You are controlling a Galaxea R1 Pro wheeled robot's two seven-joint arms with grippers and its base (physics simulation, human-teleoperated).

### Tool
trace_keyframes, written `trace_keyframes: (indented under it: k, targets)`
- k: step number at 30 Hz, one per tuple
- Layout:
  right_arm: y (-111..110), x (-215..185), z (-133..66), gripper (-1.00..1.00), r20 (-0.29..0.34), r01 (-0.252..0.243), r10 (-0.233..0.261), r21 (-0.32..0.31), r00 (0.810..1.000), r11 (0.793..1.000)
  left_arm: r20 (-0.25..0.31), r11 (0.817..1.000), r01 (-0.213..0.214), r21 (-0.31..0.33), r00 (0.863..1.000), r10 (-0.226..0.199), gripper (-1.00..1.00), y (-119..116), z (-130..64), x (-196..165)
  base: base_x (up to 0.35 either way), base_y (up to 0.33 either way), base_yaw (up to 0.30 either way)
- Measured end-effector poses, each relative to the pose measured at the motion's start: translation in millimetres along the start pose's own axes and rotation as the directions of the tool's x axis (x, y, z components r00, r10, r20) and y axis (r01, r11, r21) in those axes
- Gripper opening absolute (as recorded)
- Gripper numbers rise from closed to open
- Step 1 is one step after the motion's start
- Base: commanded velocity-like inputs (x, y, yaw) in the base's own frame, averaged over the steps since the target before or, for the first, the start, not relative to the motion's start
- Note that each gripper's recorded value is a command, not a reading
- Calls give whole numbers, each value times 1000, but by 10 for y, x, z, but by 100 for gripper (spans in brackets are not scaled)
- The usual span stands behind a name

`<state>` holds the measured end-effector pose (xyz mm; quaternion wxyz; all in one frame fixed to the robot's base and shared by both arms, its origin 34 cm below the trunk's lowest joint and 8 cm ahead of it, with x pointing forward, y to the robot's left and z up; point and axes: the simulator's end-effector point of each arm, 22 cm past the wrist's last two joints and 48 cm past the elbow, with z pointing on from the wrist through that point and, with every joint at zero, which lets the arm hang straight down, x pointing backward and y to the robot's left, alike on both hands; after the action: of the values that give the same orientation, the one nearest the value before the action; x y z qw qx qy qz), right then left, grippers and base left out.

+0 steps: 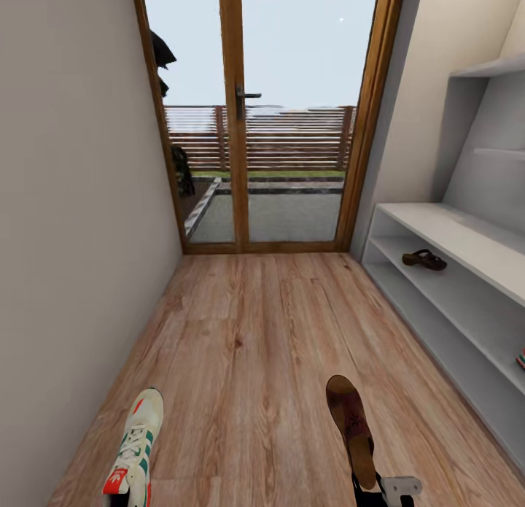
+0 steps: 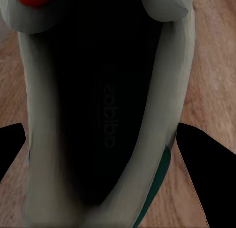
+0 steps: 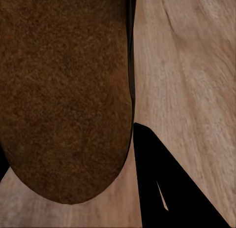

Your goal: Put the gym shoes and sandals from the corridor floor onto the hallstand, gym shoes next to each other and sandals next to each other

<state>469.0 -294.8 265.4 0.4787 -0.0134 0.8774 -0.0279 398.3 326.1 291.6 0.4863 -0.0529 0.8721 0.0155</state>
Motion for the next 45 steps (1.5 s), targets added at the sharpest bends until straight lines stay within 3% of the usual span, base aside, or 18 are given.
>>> trace_keyframes:
  k: [33, 45]
  targets:
    - [-9, -5, 1, -100, 1, -1, 1, 3, 1000, 1000, 0, 1000, 0, 0, 1000, 0, -100, -2, 0, 1, 339, 0, -2]
    - [-11, -5, 1, -100, 1, -1, 1, 3, 1000, 1000, 0, 1000, 1, -1, 1000, -1, -100, 4, 0, 0, 339, 24, -234]
